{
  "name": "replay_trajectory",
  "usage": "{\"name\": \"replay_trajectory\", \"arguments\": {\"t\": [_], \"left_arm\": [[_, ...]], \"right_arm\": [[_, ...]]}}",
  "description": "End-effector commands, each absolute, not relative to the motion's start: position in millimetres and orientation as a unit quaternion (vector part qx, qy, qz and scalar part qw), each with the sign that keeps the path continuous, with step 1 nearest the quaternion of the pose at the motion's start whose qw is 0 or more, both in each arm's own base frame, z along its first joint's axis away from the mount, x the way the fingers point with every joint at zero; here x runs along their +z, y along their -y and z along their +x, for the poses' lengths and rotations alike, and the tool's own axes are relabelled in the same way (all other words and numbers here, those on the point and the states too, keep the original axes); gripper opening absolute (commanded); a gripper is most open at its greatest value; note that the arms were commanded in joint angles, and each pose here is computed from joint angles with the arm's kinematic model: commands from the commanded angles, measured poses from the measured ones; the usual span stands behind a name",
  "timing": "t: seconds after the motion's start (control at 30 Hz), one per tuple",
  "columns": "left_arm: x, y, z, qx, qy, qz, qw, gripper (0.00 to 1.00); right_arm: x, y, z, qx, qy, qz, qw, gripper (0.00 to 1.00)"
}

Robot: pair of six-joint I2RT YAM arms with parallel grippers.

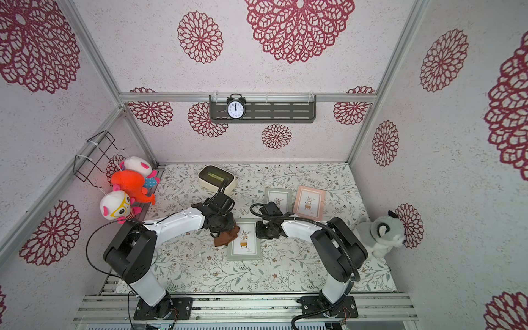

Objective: Wipe the picture frame with a cloth
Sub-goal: Wipe the dirt from the picture frame.

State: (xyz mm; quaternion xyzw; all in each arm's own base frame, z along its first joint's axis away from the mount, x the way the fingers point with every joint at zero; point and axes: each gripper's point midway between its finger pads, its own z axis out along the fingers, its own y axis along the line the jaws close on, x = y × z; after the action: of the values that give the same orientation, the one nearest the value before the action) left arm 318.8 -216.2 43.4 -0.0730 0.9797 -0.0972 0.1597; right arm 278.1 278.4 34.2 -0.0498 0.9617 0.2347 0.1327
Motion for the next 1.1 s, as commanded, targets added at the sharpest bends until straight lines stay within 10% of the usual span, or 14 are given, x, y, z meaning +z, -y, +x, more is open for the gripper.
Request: {"name": "replay_trajectory", "arguments": {"t": [0.0, 1.07], "left_arm": [[31, 213, 298, -0.068, -0.989, -0.058, 0.121, 0.00], [6, 199, 290, 0.009, -0.997, -0.020, 0.079, 0.00]], "right_arm": [[5, -267, 261, 0.193, -0.975, -0.059, 0.097, 0.18], [12, -287, 272, 0.238, -0.961, -0.055, 0.127, 0.33]]}}
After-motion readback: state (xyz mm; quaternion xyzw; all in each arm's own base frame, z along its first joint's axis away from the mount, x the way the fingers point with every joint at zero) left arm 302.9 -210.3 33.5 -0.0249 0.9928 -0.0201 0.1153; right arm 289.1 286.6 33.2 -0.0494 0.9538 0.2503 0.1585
